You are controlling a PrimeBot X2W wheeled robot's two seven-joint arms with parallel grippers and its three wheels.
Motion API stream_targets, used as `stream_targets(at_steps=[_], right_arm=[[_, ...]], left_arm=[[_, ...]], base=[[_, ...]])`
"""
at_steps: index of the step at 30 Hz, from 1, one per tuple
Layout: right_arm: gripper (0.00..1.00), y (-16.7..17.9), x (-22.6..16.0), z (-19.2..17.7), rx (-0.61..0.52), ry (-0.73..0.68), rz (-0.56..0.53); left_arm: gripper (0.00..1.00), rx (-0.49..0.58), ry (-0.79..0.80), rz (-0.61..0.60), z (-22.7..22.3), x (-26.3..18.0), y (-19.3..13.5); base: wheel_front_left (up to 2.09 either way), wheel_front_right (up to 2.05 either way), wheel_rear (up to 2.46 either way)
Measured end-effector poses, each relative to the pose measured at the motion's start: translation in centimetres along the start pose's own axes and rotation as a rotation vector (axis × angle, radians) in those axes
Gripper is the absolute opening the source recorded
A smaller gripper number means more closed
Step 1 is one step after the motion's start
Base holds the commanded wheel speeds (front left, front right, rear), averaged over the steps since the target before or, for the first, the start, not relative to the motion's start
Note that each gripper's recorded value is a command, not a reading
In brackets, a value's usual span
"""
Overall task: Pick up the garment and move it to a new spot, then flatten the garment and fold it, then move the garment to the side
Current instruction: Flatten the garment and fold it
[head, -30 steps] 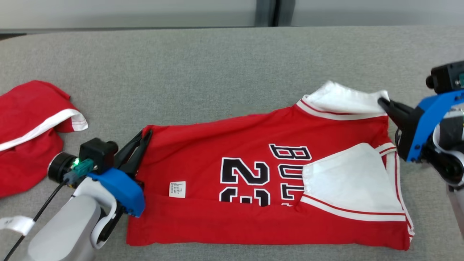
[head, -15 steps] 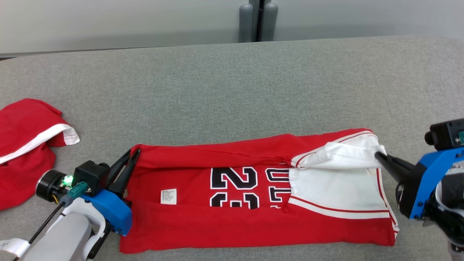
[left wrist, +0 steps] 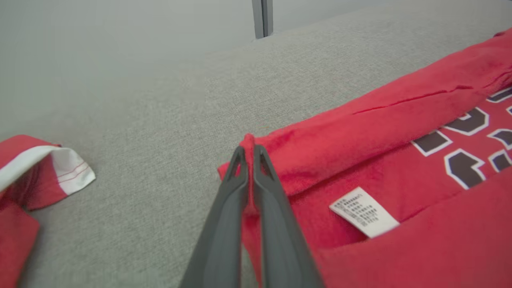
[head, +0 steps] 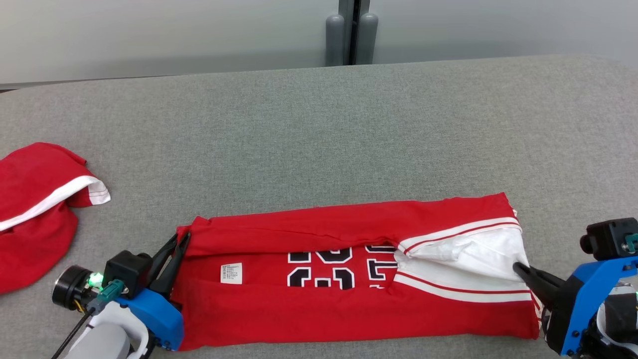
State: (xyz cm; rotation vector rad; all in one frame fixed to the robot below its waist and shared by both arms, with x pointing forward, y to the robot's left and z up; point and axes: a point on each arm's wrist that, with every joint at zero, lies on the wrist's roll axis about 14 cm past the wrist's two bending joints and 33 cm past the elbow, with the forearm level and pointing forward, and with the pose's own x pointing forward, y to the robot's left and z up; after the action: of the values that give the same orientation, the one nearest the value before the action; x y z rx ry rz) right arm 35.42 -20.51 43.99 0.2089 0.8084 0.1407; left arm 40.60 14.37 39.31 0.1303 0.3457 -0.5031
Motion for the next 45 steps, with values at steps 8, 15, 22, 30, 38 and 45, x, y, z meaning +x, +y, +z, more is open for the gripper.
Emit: stream_targets(at_steps=[8,15,22,30,38,45], right_arm=[[1.0,-0.3,-0.3,-0.9,0.001,-0.013,-0.041],[1.0,-1.0,-0.8,1.4,0.029,-0.18,-0.081],[1.0,-1.2,-0.5,1.9,0.06,-0.267,-0.102],[1.0,-2.2,1.6,2.0,0.085,-0.264,-0.143],[1.0,-2.8,4.9,-0.4,0.081,-0.114,-0.184],[1.0,-2.1,6.8,-2.2,0.103,-0.021,-0.157]], left_arm=[[1.0,-0.127,-0.042,0.111,0.3,-0.7,0.8],[1.0,-0.273,-0.154,0.243,2.3,-2.1,1.5],[1.0,-0.323,-0.25,0.32,4.3,-3.8,2.4],[1.0,-0.288,-0.295,0.343,5.6,-4.7,3.1],[1.0,-0.261,-0.292,0.358,5.5,-5.5,3.7],[1.0,-0.267,-0.287,0.375,5.3,-5.6,4.2]], base=[[0.0,0.0,0.0],[0.0,0.0,0.0],[0.0,0.0,0.0],[0.0,0.0,0.0],[0.0,0.0,0.0],[0.0,0.0,0.0]])
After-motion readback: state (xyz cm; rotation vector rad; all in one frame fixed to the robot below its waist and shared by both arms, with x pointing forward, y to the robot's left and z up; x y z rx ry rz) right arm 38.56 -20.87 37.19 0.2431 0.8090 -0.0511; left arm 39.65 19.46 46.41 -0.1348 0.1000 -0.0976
